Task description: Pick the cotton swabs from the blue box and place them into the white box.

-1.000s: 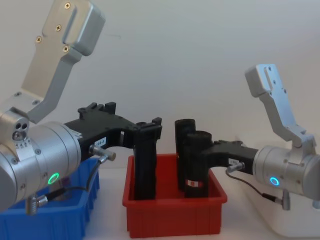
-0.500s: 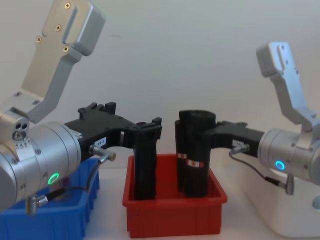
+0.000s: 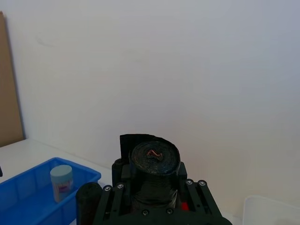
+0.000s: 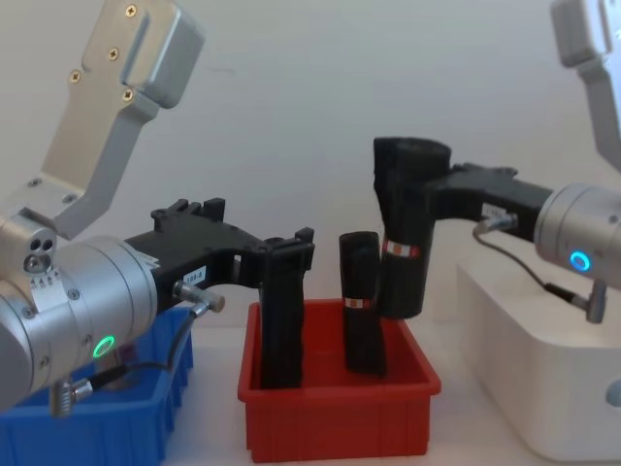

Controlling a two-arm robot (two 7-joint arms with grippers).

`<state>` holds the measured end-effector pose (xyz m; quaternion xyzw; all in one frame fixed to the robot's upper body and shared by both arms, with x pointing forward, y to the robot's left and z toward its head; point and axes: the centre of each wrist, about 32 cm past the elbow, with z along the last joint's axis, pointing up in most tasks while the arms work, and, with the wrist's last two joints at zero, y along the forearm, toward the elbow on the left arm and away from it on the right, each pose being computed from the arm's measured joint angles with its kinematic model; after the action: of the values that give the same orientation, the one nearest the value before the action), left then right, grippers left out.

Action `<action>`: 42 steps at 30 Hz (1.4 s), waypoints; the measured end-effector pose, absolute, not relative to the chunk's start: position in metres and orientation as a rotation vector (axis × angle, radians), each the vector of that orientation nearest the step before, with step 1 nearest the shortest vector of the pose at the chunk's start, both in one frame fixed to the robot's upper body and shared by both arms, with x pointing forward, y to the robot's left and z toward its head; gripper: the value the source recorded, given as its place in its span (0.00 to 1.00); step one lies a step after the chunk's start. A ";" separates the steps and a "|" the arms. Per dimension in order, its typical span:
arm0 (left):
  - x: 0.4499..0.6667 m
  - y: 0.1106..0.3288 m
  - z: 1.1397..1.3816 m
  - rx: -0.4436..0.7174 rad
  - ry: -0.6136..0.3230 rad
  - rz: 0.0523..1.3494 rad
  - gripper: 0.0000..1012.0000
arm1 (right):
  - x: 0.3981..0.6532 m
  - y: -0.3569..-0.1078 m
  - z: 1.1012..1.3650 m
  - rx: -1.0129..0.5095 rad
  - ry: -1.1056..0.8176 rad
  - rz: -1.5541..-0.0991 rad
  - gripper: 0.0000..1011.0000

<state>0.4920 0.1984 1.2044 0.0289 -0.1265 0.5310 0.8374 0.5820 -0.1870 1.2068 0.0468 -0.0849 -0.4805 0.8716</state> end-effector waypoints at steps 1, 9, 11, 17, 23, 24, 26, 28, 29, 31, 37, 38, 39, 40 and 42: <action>0.492 0.198 1.204 0.061 -0.268 1.124 0.99 | 0.579 -0.188 1.211 0.106 -0.187 -1.013 0.53; 0.492 0.198 1.204 0.061 -0.268 1.124 0.99 | 0.564 -0.195 1.226 0.130 -0.222 -1.078 0.53; 0.492 0.198 1.204 0.061 -0.268 1.124 0.99 | 0.562 -0.197 1.228 0.130 -0.228 -1.093 0.53; 0.492 0.198 1.204 0.061 -0.268 1.124 0.99 | 0.554 -0.205 1.236 0.129 -0.253 -1.162 0.53; 0.492 0.198 1.204 0.061 -0.268 1.124 0.99 | 0.548 -0.215 1.243 0.114 -0.269 -1.243 0.53; 0.492 0.198 1.204 0.061 -0.268 1.124 0.99 | 0.547 -0.219 1.244 0.109 -0.271 -1.263 0.53; 0.492 0.198 1.204 0.061 -0.268 1.124 0.99 | 0.546 -0.221 1.245 0.104 -0.272 -1.281 0.53; 0.492 0.198 1.204 0.061 -0.268 1.124 0.99 | 0.544 -0.226 1.246 0.096 -0.271 -1.308 0.53; 0.492 0.198 1.204 0.061 -0.268 1.124 0.99 | 0.544 -0.227 1.246 0.092 -0.270 -1.316 0.53; 0.492 0.198 1.204 0.061 -0.268 1.124 0.99 | 0.543 -0.231 1.246 0.083 -0.266 -1.335 0.53; 0.492 0.198 1.204 0.061 -0.268 1.124 0.99 | 0.542 -0.238 1.245 0.063 -0.252 -1.371 0.53; 0.492 0.198 1.204 0.061 -0.268 1.124 0.99 | 0.542 -0.239 1.244 0.058 -0.247 -1.377 0.53; 0.492 0.198 1.204 0.061 -0.268 1.124 0.99 | 0.541 -0.240 1.244 0.056 -0.245 -1.380 0.53; 0.492 0.198 1.204 0.061 -0.268 1.124 0.99 | 0.542 -0.241 1.243 0.050 -0.239 -1.385 0.53; 0.492 0.198 1.204 0.061 -0.268 1.124 0.99 | 0.542 -0.242 1.243 0.046 -0.233 -1.390 0.53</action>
<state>0.4920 0.1984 1.2044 0.0289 -0.1265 0.5311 0.8373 0.5417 -0.2423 1.2427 0.0209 -0.1073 -0.6388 0.7616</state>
